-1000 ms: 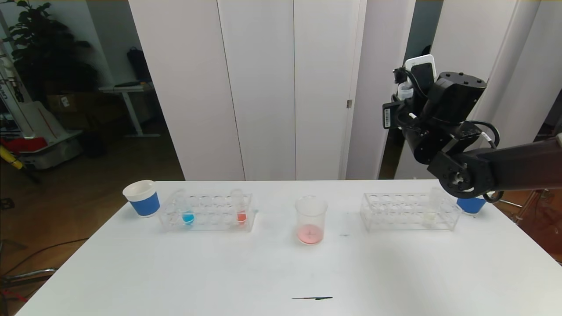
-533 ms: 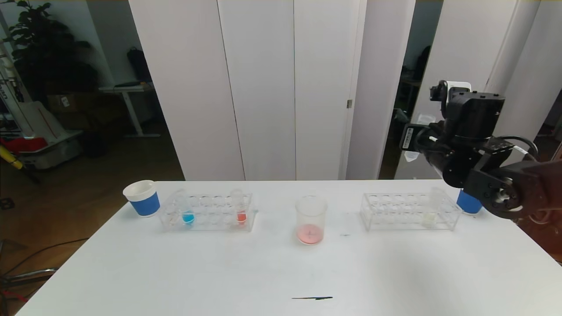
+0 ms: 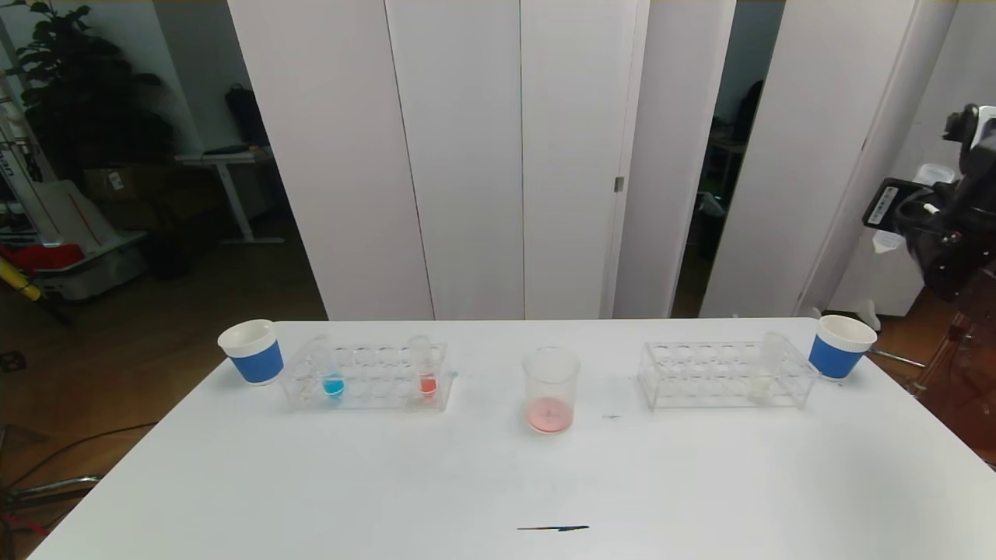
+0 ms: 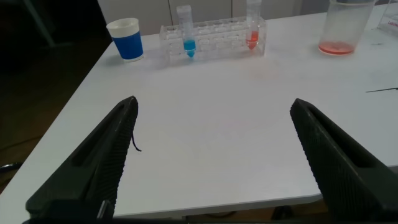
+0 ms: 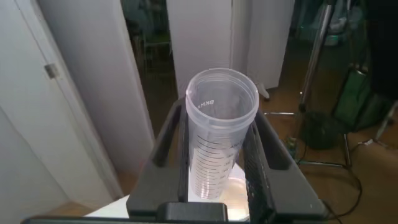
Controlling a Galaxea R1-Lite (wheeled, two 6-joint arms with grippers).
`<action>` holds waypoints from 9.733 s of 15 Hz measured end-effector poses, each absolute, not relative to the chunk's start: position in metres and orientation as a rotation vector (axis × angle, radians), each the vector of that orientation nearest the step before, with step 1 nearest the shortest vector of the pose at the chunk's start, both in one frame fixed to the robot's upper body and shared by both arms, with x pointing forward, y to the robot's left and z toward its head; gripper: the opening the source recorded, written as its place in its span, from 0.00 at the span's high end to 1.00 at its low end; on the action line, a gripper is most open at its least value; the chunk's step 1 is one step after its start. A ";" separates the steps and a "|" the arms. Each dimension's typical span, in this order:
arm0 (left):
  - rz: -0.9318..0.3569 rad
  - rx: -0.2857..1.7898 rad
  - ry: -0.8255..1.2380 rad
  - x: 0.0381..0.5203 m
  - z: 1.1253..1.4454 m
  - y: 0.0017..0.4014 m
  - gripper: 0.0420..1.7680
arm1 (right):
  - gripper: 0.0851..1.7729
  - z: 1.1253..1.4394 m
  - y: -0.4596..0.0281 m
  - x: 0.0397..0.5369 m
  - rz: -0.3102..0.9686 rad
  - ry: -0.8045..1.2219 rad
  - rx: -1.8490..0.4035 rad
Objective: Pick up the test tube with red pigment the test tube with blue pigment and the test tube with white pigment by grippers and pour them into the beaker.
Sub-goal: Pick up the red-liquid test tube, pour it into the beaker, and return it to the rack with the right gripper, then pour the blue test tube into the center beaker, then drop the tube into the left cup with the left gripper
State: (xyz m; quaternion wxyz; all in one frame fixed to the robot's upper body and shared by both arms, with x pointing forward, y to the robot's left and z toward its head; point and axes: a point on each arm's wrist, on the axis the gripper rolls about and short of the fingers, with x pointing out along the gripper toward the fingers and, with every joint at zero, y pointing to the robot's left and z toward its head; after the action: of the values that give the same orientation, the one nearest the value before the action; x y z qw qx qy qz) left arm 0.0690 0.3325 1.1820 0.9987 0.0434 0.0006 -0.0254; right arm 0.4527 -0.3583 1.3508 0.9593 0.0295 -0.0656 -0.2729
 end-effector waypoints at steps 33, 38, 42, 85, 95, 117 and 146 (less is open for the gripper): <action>-0.051 0.087 0.001 0.069 1.182 0.333 0.01 | 0.22 1.172 -0.435 0.520 -0.575 0.164 0.029; -0.050 0.087 0.001 0.069 1.182 0.333 0.01 | 0.01 1.195 -0.428 0.502 -0.561 0.150 0.034; -0.050 0.087 0.001 0.069 1.182 0.333 0.01 | 0.01 1.240 -0.417 0.457 -0.544 0.106 0.029; -0.050 0.087 0.001 0.069 1.182 0.333 0.01 | 0.01 1.184 -0.336 0.067 0.006 0.030 -0.018; -0.045 0.074 0.002 0.069 1.182 0.333 0.01 | 0.01 1.184 -0.336 0.067 0.005 0.030 -0.018; -0.027 0.059 -0.133 0.054 1.302 0.333 0.01 | 0.01 1.184 -0.336 0.067 0.005 0.030 -0.018; 0.001 0.015 0.326 0.365 1.208 0.314 0.01 | 0.01 1.184 -0.336 0.067 0.005 0.031 -0.018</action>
State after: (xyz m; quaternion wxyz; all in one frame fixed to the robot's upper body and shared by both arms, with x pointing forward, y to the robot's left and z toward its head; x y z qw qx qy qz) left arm 0.3649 0.3139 1.2080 0.9867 0.0072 0.1623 0.0004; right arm 0.0670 -0.3364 1.1837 0.9998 -0.0090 0.0154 0.0027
